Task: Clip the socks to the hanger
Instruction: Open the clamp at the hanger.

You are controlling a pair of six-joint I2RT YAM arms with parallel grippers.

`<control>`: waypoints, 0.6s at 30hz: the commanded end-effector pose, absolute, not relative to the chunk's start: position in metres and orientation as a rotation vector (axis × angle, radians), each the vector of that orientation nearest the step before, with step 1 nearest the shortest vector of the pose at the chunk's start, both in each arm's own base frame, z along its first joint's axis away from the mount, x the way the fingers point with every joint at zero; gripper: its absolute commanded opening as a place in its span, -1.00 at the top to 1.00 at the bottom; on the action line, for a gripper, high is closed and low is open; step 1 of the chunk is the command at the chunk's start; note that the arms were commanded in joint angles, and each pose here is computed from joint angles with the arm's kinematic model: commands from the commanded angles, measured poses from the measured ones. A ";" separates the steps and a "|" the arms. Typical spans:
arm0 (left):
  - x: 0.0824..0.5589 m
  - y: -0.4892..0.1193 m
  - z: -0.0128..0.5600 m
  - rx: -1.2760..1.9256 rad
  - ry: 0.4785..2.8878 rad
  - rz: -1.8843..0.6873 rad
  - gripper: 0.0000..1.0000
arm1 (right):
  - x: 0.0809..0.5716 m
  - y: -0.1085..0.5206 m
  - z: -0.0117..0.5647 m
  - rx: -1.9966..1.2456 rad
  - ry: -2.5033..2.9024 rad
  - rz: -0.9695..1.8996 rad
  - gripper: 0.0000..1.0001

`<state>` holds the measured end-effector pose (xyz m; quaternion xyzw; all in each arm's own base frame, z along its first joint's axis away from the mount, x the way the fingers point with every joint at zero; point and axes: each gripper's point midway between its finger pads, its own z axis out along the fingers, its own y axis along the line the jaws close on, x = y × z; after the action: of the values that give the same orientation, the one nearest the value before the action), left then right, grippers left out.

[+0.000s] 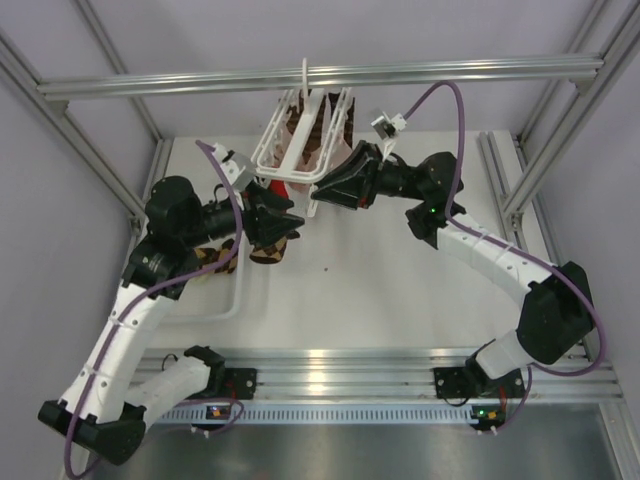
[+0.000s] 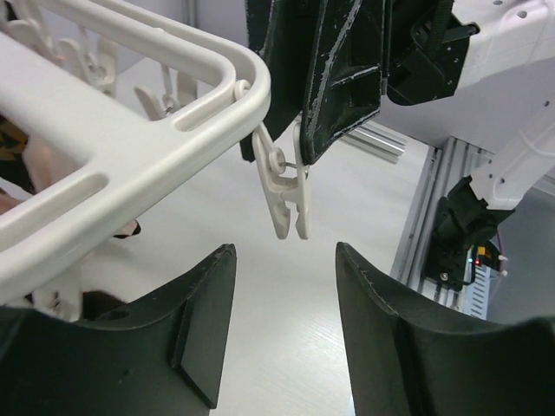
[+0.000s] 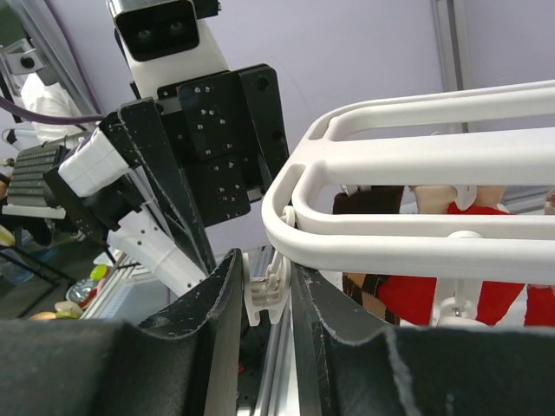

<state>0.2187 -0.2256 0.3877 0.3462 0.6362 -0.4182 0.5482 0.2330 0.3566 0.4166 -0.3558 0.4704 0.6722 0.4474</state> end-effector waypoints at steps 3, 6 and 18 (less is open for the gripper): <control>0.218 -0.208 0.406 0.797 1.464 -0.899 -0.08 | 0.227 0.356 0.427 -0.882 1.104 1.683 1.00; 0.222 -0.213 0.413 0.829 1.424 -0.906 -0.28 | 0.236 0.358 0.429 -0.826 1.148 1.683 1.00; 0.239 -0.230 0.417 0.828 1.357 -0.853 -0.33 | 0.253 0.362 0.417 -0.683 1.324 1.548 1.00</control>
<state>0.2303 -0.2251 0.3966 0.3560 0.6252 -0.3916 0.5735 0.2599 0.3651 0.3952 -0.2804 0.5513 0.6509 0.4403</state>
